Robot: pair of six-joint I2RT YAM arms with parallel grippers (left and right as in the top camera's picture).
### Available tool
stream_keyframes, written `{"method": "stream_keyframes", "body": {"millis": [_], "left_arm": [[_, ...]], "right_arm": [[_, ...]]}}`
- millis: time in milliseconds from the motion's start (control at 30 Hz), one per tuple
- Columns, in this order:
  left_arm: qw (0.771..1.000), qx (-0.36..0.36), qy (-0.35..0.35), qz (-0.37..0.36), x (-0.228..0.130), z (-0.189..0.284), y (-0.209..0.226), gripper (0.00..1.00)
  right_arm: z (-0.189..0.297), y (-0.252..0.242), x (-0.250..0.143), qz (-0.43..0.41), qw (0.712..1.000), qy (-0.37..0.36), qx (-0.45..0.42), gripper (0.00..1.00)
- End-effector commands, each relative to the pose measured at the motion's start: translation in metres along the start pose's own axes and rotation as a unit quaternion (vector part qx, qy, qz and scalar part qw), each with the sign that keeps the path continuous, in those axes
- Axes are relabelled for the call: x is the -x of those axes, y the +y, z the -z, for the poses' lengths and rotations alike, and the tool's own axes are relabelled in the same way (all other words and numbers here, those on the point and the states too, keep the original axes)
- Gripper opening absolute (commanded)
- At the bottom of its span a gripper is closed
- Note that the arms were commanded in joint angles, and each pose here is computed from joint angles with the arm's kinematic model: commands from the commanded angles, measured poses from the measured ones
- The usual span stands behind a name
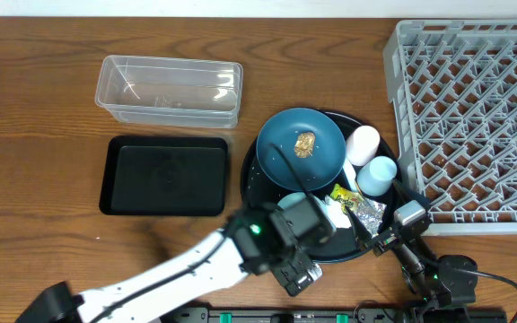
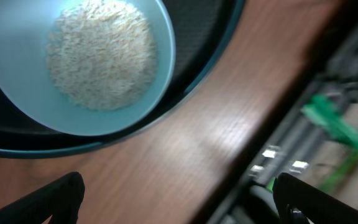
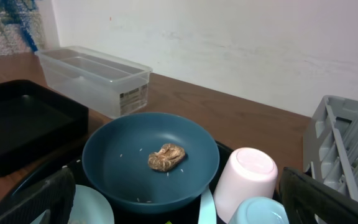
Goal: Sort waste into correct bins and load items into the dishwasher rack
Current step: 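Move the left gripper toward the light-blue rice bowl, then grasp the rim of the light-blue rice bowl with the left gripper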
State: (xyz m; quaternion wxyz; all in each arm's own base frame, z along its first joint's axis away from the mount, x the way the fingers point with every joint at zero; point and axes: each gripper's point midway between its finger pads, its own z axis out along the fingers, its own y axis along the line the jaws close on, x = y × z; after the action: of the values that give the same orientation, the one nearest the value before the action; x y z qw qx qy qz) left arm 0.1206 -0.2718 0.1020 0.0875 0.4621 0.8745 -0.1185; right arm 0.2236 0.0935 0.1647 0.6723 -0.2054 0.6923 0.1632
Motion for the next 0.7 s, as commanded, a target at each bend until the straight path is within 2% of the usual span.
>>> {"method": "stream_keyframes", "body": {"millis": [0, 133, 467, 567, 667], "left_arm": [[0.995, 0.087, -0.002, -0.046, 0.009, -0.007, 0.017, 0.98], [0.993, 0.082, 0.007, -0.082, 0.008, -0.018, 0.006, 0.98], [0.994, 0.079, -0.013, -0.075, 0.011, -0.005, 0.006, 0.98], [0.995, 0.086, -0.014, -0.037, 0.012, -0.001, 0.019, 0.98], [0.995, 0.094, -0.017, 0.034, 0.013, 0.000, 0.037, 0.98]], "right_arm": [[0.000, 0.002, -0.001, -0.004, 1.000, 0.002, 0.005, 0.99], [0.000, 0.002, -0.001, -0.004, 1.000, 0.002, 0.005, 0.99], [0.000, 0.002, -0.001, -0.004, 1.000, 0.002, 0.005, 0.99], [0.000, 0.002, -0.001, -0.004, 1.000, 0.002, 0.005, 0.99], [0.000, 0.002, -0.002, -0.004, 1.000, 0.002, 0.005, 0.99]]}}
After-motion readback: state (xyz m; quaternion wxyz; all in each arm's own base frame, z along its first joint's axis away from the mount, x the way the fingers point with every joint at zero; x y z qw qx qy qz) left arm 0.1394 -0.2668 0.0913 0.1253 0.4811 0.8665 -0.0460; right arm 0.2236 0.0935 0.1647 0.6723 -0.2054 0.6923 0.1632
